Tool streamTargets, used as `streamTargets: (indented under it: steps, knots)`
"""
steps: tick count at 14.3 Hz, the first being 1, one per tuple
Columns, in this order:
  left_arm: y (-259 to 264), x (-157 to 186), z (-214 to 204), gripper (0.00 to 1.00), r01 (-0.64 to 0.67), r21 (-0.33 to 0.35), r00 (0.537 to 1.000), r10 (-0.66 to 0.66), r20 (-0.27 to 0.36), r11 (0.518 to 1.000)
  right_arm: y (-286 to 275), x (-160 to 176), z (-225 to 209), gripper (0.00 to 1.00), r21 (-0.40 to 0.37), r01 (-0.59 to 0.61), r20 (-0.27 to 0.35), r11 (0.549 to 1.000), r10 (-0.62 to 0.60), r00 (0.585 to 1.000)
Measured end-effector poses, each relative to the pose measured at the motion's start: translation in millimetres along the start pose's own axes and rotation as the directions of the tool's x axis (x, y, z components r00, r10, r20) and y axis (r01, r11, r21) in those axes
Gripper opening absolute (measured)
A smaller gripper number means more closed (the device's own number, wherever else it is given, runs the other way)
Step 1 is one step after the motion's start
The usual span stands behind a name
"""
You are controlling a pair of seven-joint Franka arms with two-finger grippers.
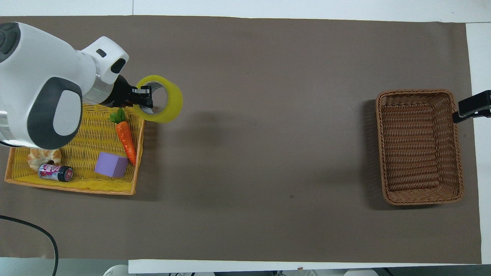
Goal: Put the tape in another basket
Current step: 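Lift the tape roll with the left gripper while the right gripper approaches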
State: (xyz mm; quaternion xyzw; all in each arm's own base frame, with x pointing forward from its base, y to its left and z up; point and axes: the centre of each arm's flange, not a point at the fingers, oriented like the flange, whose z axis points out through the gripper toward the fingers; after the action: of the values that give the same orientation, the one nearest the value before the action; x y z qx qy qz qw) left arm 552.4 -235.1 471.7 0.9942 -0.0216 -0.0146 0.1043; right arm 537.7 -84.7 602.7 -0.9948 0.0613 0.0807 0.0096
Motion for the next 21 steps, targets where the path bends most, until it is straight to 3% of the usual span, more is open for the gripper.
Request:
streamTargets:
  steps: [3, 5, 9, 12, 15, 19, 21]
  knots:
    - [37.6, -15.5, 8.1, 0.22, -0.047, -0.006, 0.999, 0.047, 0.016, 0.999, -2.6, -2.1, 1.6, 1.00, 0.003, 0.016, 0.018, 1.000, -0.016, 1.000]
    - [50.4, -21.3, 10.4, 0.22, -0.056, -0.029, 0.998, 0.056, 0.027, 0.998, -14.6, -1.9, 2.5, 1.00, 0.047, 0.102, 0.015, 0.994, -0.102, 0.995]
    - [61.8, -26.3, 12.3, 0.22, -0.071, -0.039, 0.997, 0.072, 0.029, 0.997, -58.8, 4.5, 5.9, 1.00, 0.297, 0.224, -0.072, 0.928, -0.212, 0.975]
    - [68.5, -24.4, 8.7, 0.22, -0.074, -0.061, 0.997, 0.073, -0.007, 0.995, -105.4, 13.8, 27.7, 1.00, 0.524, 0.236, -0.124, 0.818, -0.201, 0.972]
    - [72.3, -25.7, 9.4, 0.22, -0.079, -0.064, 0.997, 0.079, -0.009, 0.995, -137.0, 22.0, 70.1, 1.00, 0.726, 0.159, -0.101, 0.669, -0.125, 0.987]
    - [72.2, -25.2, 11.7, 0.22, -0.078, -0.063, 0.997, 0.078, -0.006, 0.995, -209.8, 19.7, 115.2, 1.00, 0.855, 0.074, -0.044, 0.513, -0.070, 0.997]
    - [72.1, -25.0, 12.6, 0.22, -0.078, -0.063, 0.997, 0.078, -0.004, 0.995, -255.9, 18.3, 137.3, 1.00, 0.887, 0.044, -0.029, 0.460, -0.040, 0.999]
